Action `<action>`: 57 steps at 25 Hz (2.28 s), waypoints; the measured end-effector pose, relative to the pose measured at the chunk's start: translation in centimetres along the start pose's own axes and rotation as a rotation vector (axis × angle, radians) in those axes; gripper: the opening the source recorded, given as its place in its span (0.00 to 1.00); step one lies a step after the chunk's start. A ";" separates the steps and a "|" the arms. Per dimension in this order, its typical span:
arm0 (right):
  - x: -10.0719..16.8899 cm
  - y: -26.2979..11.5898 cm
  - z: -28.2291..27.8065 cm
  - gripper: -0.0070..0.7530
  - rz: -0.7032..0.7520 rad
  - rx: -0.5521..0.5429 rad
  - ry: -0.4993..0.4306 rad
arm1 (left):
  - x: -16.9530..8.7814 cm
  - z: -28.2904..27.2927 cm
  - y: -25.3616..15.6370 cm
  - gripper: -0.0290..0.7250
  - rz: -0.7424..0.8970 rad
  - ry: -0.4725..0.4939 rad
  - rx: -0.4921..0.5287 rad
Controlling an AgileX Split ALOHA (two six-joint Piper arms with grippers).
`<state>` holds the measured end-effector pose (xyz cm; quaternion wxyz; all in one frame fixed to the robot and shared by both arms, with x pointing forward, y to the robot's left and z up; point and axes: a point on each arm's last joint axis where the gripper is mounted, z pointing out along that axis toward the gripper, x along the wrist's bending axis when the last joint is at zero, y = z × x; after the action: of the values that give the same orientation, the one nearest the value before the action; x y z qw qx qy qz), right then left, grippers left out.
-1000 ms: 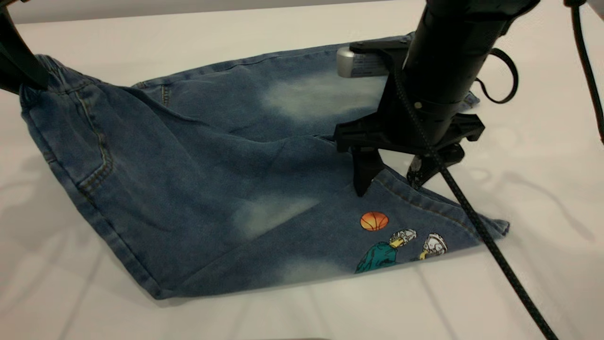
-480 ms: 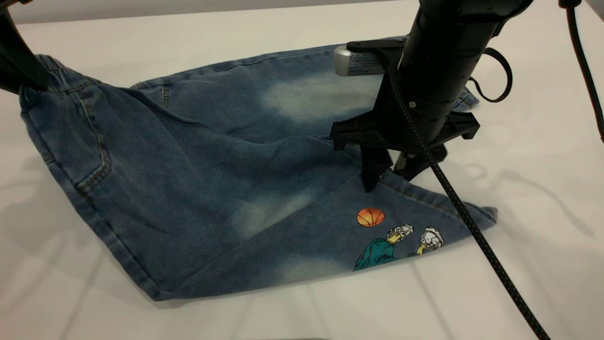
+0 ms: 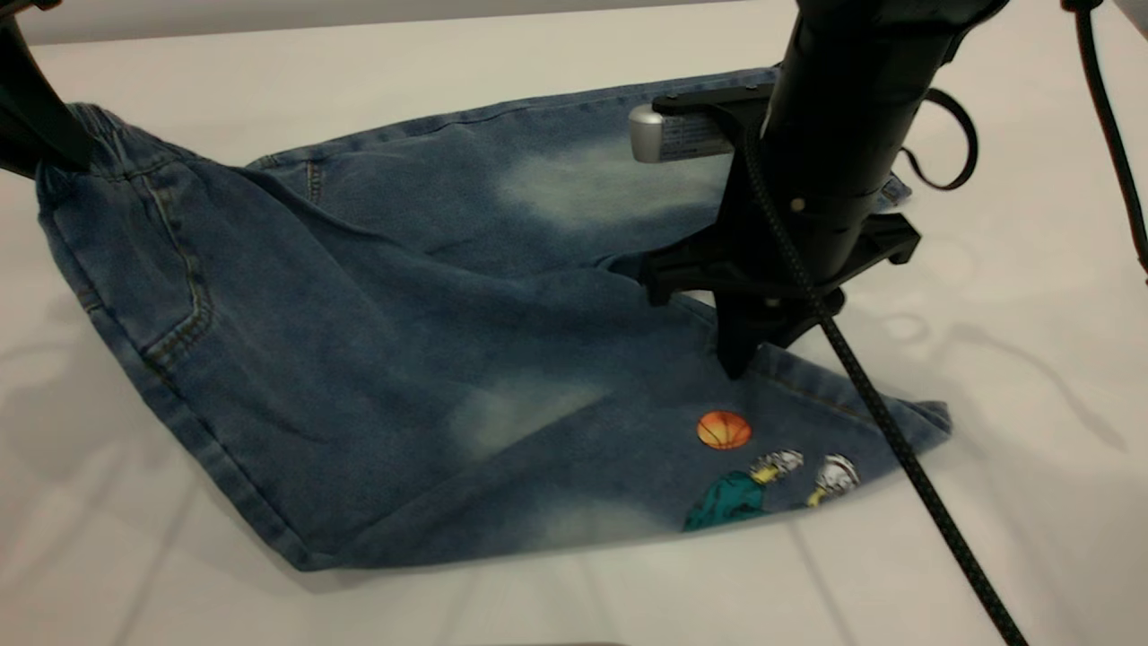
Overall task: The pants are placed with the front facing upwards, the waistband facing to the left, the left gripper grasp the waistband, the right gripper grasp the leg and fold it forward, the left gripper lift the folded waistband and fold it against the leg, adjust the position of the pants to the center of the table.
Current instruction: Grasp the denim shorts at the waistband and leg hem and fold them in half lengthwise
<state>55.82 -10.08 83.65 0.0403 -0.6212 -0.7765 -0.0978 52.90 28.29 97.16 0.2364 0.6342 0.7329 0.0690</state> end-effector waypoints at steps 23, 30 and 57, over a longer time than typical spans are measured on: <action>0.5 -0.2 -6.1 0.06 -0.214 -0.074 -0.029 | 0.0 0.0 -0.1 0.16 0.000 -0.002 0.013; 0.3 -0.1 -4.7 0.06 -0.220 -0.086 -0.026 | 0.0 0.0 -0.1 0.16 0.002 -0.002 0.015; -0.1 -0.6 -1.7 0.43 -0.176 -0.010 -0.011 | 0.0 0.0 -0.2 0.16 0.031 -0.004 0.022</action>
<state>55.14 -10.61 85.26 0.0241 -0.5514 -0.8277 -0.1013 52.73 28.22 97.09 0.2298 0.6481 0.7232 0.0635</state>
